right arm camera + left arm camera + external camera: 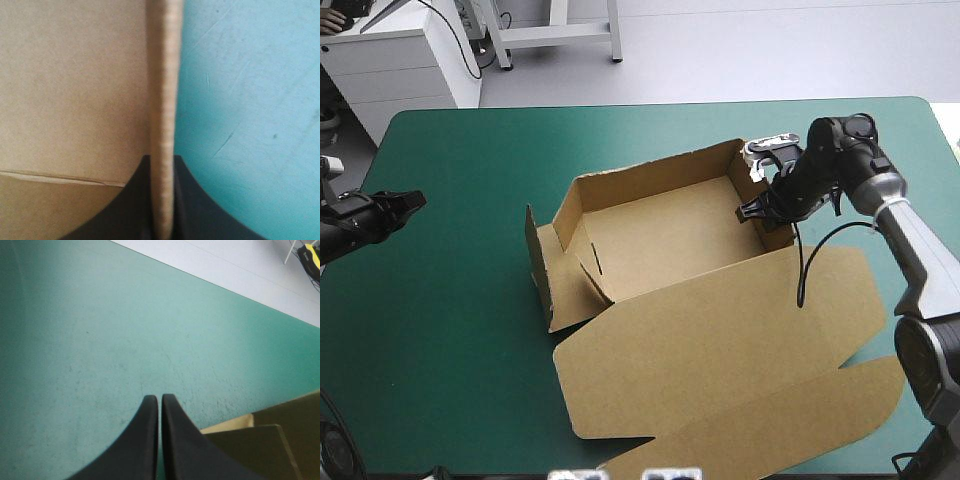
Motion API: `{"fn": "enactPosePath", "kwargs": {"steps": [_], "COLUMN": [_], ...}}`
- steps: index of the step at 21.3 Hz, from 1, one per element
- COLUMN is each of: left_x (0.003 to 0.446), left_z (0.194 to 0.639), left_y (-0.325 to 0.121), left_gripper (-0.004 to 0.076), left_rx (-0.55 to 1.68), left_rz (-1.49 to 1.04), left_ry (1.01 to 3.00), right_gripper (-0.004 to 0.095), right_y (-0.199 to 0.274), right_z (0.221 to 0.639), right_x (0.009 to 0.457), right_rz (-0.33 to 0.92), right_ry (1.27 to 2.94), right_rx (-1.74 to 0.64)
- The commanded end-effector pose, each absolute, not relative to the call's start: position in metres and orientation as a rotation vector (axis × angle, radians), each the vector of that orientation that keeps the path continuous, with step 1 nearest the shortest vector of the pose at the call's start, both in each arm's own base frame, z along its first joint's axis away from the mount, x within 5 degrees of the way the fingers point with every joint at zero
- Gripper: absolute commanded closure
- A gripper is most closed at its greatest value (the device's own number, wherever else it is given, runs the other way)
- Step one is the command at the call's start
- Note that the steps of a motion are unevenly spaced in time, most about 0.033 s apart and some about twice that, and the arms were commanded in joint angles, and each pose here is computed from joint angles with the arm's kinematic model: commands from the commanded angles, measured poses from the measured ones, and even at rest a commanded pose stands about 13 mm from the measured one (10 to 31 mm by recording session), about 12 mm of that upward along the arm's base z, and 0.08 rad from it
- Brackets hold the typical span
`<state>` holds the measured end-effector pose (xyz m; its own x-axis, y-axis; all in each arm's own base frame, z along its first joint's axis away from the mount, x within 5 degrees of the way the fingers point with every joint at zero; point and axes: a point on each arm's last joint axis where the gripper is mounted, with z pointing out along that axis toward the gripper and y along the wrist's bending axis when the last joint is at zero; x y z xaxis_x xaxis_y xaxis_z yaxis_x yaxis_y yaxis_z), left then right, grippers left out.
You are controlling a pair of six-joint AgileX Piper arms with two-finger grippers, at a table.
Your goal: Fold the box
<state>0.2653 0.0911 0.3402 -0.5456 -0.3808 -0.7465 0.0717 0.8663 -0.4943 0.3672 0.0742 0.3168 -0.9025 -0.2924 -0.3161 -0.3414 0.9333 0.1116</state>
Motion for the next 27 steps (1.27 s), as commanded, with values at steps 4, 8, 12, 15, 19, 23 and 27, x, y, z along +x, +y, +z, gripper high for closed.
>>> {"fn": "enactPosePath", "kwargs": {"steps": [4,8,12,15,19,23,27], "left_x": [0.286,0.309,0.32,0.318,0.314,0.309,0.305], "left_z": [0.334,0.315,0.306,0.306,0.309,0.318,0.318], "left_y": [0.096,0.057,0.0,-0.026,-0.031,-0.04,-0.064], "left_gripper": [0.0728,0.0732,0.0732,0.0733,0.0733,0.0733,0.0733], "left_rx": [-0.32,-0.212,-0.034,0.011,0.026,0.012,0.09], "left_rz": [-0.736,-0.86,-0.966,-1.041,-1.103,-1.158,-1.208], "left_ry": [2.011,2.096,2.162,2.19,2.192,2.169,2.186], "right_gripper": [0.0928,0.0926,0.0925,0.0924,0.0924,0.0924,0.0911], "right_y": [0.063,0.077,0.086,0.086,0.075,0.071,0.072], "right_z": [0.392,0.404,0.406,0.408,0.404,0.404,0.404], "right_x": [0.331,0.321,0.325,0.33,0.335,0.337,0.338], "right_rz": [0.558,0.658,0.648,0.612,0.452,0.394,0.387], "right_ry": [2.519,2.443,2.383,2.343,2.383,2.388,2.376], "right_rx": [-0.467,-0.539,-0.53,-0.497,-0.417,-0.397,-0.397]}}
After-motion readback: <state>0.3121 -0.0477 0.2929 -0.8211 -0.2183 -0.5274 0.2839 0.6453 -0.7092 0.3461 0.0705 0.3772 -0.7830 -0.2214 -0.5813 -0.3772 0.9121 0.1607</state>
